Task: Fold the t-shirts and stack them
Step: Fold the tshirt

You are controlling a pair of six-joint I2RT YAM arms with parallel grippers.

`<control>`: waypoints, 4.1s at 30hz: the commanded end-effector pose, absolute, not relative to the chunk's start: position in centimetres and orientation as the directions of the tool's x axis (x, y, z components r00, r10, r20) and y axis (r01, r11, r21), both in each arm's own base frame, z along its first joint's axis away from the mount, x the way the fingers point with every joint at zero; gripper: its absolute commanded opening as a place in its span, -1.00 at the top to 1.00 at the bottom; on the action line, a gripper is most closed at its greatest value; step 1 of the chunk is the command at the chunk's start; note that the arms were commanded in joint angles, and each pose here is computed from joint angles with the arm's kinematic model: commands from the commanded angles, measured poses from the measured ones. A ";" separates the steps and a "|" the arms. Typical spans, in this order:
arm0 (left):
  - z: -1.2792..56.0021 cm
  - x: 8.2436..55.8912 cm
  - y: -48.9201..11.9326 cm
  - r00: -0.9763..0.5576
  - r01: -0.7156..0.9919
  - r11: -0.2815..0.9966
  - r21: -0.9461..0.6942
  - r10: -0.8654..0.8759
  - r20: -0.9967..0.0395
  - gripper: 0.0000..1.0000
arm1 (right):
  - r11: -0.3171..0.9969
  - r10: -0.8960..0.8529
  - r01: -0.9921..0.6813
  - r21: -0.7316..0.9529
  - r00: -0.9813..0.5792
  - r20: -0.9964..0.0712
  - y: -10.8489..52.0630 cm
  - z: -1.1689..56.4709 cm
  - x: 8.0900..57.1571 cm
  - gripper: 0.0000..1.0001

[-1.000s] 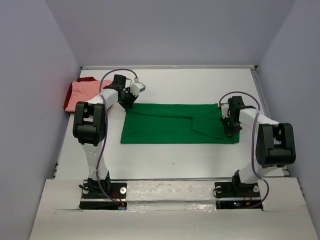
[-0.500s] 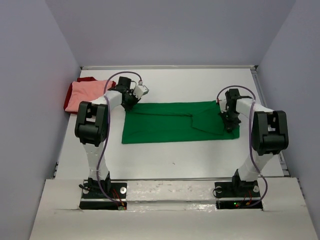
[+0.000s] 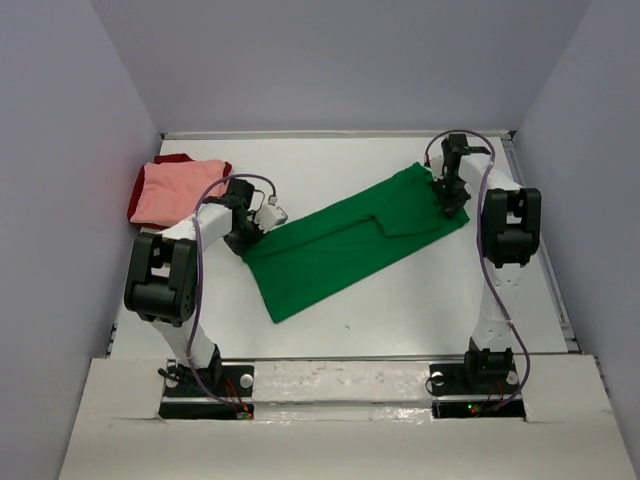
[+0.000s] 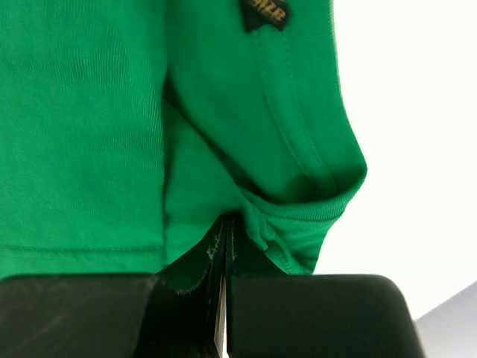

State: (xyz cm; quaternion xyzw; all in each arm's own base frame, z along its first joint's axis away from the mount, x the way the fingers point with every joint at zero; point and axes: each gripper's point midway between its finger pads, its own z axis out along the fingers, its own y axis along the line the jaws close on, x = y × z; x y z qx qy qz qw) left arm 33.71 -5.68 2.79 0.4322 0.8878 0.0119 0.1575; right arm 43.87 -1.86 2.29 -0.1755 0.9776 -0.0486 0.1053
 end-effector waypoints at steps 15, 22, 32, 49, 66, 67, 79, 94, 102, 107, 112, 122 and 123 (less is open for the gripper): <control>8.6 22.9 -15.8 -0.365 0.926 0.371 -0.071 0.831 -0.420 1.00 | 0.853 -0.512 -0.515 -0.088 -0.792 -0.333 5.8 0.0 54.5 1.00; 14.3 25.7 -17.7 -0.272 0.917 0.388 0.090 0.775 -0.570 1.00 | 0.863 -0.504 -0.455 -0.218 -0.746 -0.436 5.2 3.8 57.4 1.00; 17.6 29.0 -17.1 -0.240 0.858 0.457 0.234 0.760 -0.604 1.00 | 0.863 -0.489 -0.466 -0.197 -0.671 -0.557 5.9 15.2 51.7 1.00; 13.3 33.5 -9.5 -0.403 0.715 0.669 0.203 0.632 -0.662 1.00 | 0.620 -0.703 -0.782 0.064 -0.590 -0.397 21.0 10.0 39.8 1.00; 13.8 33.9 -7.9 -0.453 0.672 0.716 0.189 0.599 -0.660 1.00 | 0.586 -0.773 -0.810 0.028 -0.569 -0.282 23.1 4.9 36.0 1.00; 13.7 33.9 -7.9 -0.456 0.672 0.717 0.188 0.600 -0.657 1.00 | 0.589 -0.774 -0.808 0.030 -0.574 -0.268 22.8 4.5 35.7 1.00; 14.1 34.0 -8.0 -0.452 0.674 0.714 0.189 0.601 -0.659 1.00 | 0.580 -0.809 -0.812 -0.063 -0.566 -0.159 20.1 1.1 35.6 1.00; 13.9 33.8 -8.9 -0.463 0.697 0.704 0.136 0.587 -0.664 1.00 | 0.612 -0.788 -0.741 -0.276 -0.602 -0.130 13.0 1.2 42.8 1.00; 13.7 34.0 -9.2 -0.475 0.702 0.703 0.114 0.581 -0.661 1.00 | 0.620 -0.778 -0.712 -0.329 -0.612 -0.142 11.0 1.7 45.7 1.00; 13.4 34.1 -9.7 -0.474 0.711 0.695 0.103 0.582 -0.660 1.00 | 0.647 -0.762 -0.712 -0.274 -0.614 -0.204 11.8 5.2 43.8 1.00; 14.8 34.4 -10.4 -0.438 0.724 0.682 0.102 0.569 -0.696 1.00 | 0.674 -0.726 -0.712 -0.195 -0.592 -0.350 13.6 11.6 41.8 1.00; 16.2 34.5 -11.2 -0.397 0.752 0.652 0.102 0.571 -0.719 0.08 | 0.624 -0.700 -0.782 -0.015 -0.550 -0.455 19.7 16.4 38.6 0.52; 16.4 34.6 -11.1 -0.388 0.751 0.651 0.112 0.573 -0.722 -0.10 | 0.614 -0.709 -0.789 -0.012 -0.545 -0.448 20.3 15.9 38.6 0.53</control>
